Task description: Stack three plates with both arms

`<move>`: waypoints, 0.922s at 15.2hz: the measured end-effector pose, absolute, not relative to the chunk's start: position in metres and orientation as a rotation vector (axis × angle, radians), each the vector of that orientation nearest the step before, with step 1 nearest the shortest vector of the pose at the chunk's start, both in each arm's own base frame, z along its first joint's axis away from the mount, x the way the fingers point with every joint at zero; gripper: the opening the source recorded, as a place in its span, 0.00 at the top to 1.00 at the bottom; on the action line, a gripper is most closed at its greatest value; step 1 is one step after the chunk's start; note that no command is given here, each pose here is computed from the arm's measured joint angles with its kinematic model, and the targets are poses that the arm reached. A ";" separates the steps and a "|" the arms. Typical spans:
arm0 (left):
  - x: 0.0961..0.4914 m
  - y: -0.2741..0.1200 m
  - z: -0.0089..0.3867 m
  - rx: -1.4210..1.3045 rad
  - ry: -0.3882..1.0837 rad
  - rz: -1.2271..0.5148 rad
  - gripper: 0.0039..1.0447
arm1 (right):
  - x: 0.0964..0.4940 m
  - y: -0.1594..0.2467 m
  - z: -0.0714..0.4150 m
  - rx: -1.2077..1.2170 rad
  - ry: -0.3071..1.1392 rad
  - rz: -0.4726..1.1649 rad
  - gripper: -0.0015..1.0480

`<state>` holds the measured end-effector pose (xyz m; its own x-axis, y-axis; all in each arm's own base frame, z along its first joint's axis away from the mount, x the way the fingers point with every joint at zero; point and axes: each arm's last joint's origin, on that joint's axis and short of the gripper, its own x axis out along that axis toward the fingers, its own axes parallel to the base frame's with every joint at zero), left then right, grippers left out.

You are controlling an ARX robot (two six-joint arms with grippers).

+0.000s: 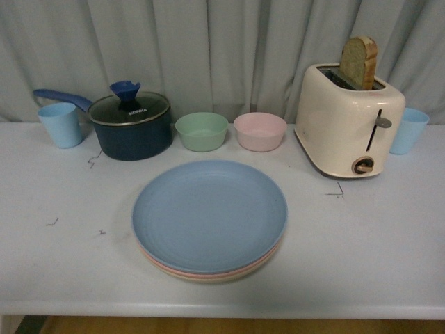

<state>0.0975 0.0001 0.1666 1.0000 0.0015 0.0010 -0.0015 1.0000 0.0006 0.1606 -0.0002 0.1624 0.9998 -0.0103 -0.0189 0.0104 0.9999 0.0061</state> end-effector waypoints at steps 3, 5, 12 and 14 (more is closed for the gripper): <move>0.097 0.000 0.167 0.001 -0.001 0.001 0.06 | 0.154 -0.001 0.162 0.006 0.016 -0.011 0.98; 0.097 0.000 0.167 0.001 -0.001 0.001 0.06 | 0.147 -0.001 0.164 0.006 0.010 -0.007 0.98; 0.097 0.000 0.167 0.001 -0.001 0.001 0.06 | 0.129 0.000 0.169 0.006 -0.007 -0.003 0.98; 0.097 0.000 0.167 0.001 -0.001 0.001 0.06 | 0.126 0.000 0.169 0.006 -0.007 -0.003 0.98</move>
<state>0.0975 0.0001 0.1665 1.0000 0.0011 0.0006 -0.0011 1.0000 0.0006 0.1258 -0.0002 0.1694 1.0000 -0.0034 0.0071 0.0034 1.0000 0.0063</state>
